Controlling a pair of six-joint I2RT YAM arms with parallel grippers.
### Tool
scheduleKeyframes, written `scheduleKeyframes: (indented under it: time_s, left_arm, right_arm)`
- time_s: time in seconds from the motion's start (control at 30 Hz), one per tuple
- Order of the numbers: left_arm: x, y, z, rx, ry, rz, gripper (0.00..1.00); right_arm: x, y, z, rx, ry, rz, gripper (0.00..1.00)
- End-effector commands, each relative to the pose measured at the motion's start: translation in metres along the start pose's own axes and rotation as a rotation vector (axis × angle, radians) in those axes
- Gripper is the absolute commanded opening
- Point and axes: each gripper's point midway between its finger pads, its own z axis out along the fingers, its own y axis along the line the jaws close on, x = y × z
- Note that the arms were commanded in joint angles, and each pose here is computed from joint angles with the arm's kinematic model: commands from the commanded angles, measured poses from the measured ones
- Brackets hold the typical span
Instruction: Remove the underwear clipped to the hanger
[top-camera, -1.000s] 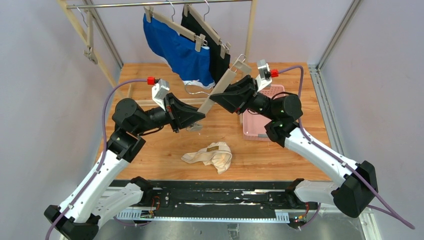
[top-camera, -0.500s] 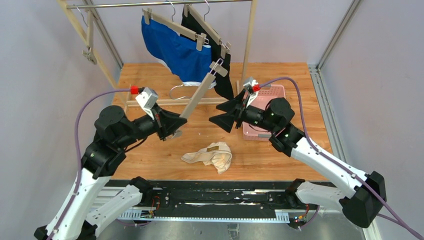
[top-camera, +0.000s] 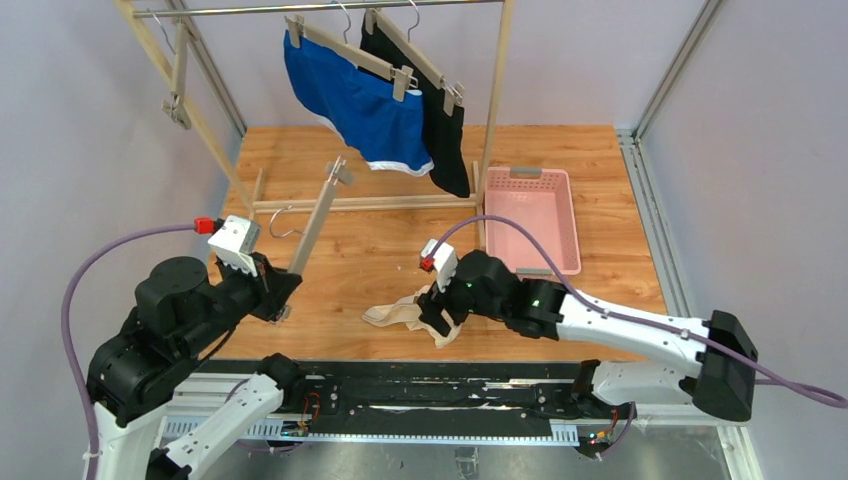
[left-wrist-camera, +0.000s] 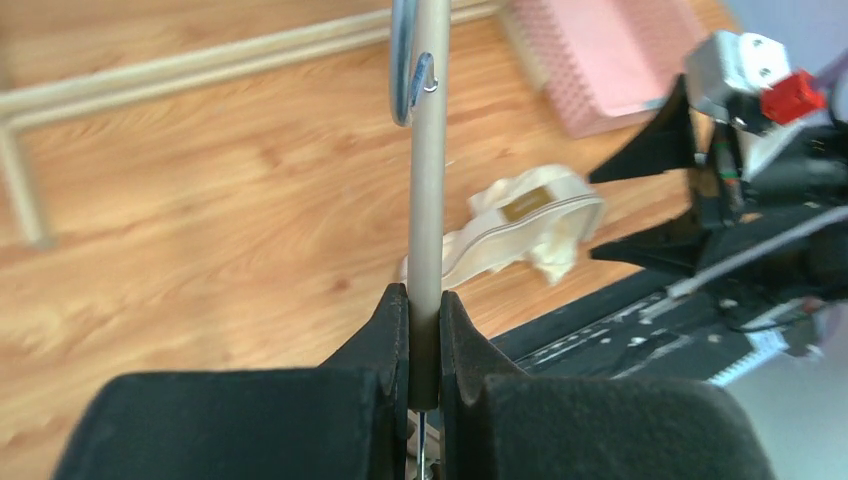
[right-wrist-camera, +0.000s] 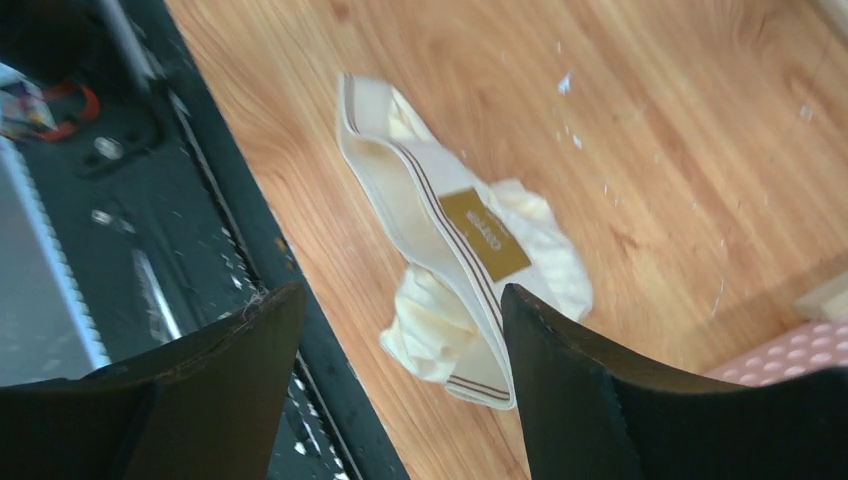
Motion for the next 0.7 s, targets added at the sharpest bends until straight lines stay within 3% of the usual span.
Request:
scheduleKeyframes:
  time_s: [0.0, 0.17, 0.33, 0.43, 0.47, 0.53, 0.57, 0.67]
  left_arm:
    - [0.027, 0.055, 0.0, -0.307, 0.103, -0.004, 0.0]
    - [0.028, 0.094, 0.019, -0.546, 0.184, 0.072, 0.0]
    - [0.002, 0.095, 0.036, -0.575, 0.166, 0.119, 0.0]
    - [-0.022, 0.095, 0.04, -0.595, 0.126, 0.135, 0.0]
    - [-0.028, 0.095, 0.043, -0.599, 0.12, 0.14, 0.0]
    - [-0.038, 0.094, 0.05, -0.6, 0.11, 0.153, 0.0]
    - [-0.042, 0.094, 0.055, -0.601, 0.108, 0.158, 0.0]
    - [-0.05, 0.098, 0.071, -0.603, 0.11, 0.166, 0.0]
  right_arm:
    - [0.039, -0.013, 0.017, 0.107, 0.13, -0.076, 0.73]
    - [0.064, -0.015, 0.043, 0.113, 0.276, -0.102, 0.74]
    - [0.104, -0.016, 0.061, 0.118, 0.435, -0.092, 0.71]
    - [0.124, -0.017, 0.066, 0.135, 0.497, -0.066, 0.51]
    - [0.126, -0.018, 0.067, 0.141, 0.506, -0.058, 0.32]
    - [0.125, -0.019, 0.066, 0.157, 0.505, -0.049, 0.06]
    - [0.12, -0.021, 0.064, 0.172, 0.496, -0.045, 0.01]
    - [0.096, -0.029, 0.05, 0.22, 0.437, -0.055, 0.01]
